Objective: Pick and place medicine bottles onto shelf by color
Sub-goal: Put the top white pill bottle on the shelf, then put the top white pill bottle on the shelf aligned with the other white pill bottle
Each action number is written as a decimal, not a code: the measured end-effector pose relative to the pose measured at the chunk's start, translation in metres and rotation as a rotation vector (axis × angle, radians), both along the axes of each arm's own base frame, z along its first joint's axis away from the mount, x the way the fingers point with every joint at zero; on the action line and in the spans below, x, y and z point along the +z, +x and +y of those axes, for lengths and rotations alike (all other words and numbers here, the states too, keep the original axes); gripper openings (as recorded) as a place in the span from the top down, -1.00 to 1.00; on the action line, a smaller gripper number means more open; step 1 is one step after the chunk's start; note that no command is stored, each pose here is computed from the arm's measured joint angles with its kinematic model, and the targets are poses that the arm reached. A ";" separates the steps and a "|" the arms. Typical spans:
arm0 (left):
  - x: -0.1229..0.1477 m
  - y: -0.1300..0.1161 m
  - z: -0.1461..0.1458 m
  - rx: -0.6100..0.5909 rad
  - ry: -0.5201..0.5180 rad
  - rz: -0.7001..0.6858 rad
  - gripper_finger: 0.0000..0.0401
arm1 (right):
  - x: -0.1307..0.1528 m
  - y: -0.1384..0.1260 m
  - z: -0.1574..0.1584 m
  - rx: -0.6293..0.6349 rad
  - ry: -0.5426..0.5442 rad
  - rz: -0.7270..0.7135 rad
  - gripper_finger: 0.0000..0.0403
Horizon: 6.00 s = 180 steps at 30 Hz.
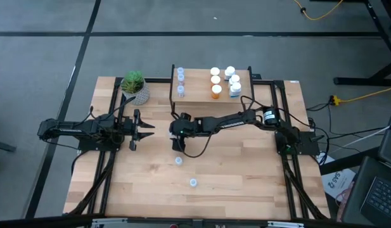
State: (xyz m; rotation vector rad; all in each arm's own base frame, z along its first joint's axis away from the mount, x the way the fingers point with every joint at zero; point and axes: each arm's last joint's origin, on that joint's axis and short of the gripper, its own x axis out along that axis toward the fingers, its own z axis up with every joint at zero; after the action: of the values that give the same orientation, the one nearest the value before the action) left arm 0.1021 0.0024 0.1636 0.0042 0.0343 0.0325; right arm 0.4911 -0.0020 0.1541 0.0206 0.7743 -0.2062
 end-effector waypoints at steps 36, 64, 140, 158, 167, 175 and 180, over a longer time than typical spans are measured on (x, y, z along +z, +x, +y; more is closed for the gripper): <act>0.000 0.000 0.000 0.000 0.000 0.000 0.39 | 0.154 -0.008 0.045 0.037 0.081 0.129 0.34; 0.000 0.000 0.000 0.000 0.000 0.000 0.39 | 0.219 -0.106 -0.166 -0.489 -0.105 0.072 0.33; 0.000 0.000 0.000 0.000 0.000 0.000 0.39 | 0.182 -0.060 0.067 0.296 0.222 0.012 0.05; 0.000 0.000 0.000 0.000 0.000 0.000 0.39 | 0.114 -0.019 0.128 0.302 0.227 -0.159 0.05; 0.000 0.000 0.000 0.000 0.000 0.000 0.39 | 0.094 -0.016 0.131 0.350 0.247 -0.059 -0.22; 0.000 0.000 0.000 0.000 0.000 0.000 0.39 | 0.085 -0.019 0.128 0.297 0.184 0.006 -0.51; 0.000 0.000 0.000 0.000 0.000 0.000 0.39 | 0.064 -0.025 0.123 0.210 0.093 0.079 -0.52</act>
State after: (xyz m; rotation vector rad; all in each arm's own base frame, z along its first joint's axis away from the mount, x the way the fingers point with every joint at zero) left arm 0.1022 0.0023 0.1636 0.0042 0.0342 0.0323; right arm 0.4657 0.1207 0.2182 0.0187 0.8587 0.0288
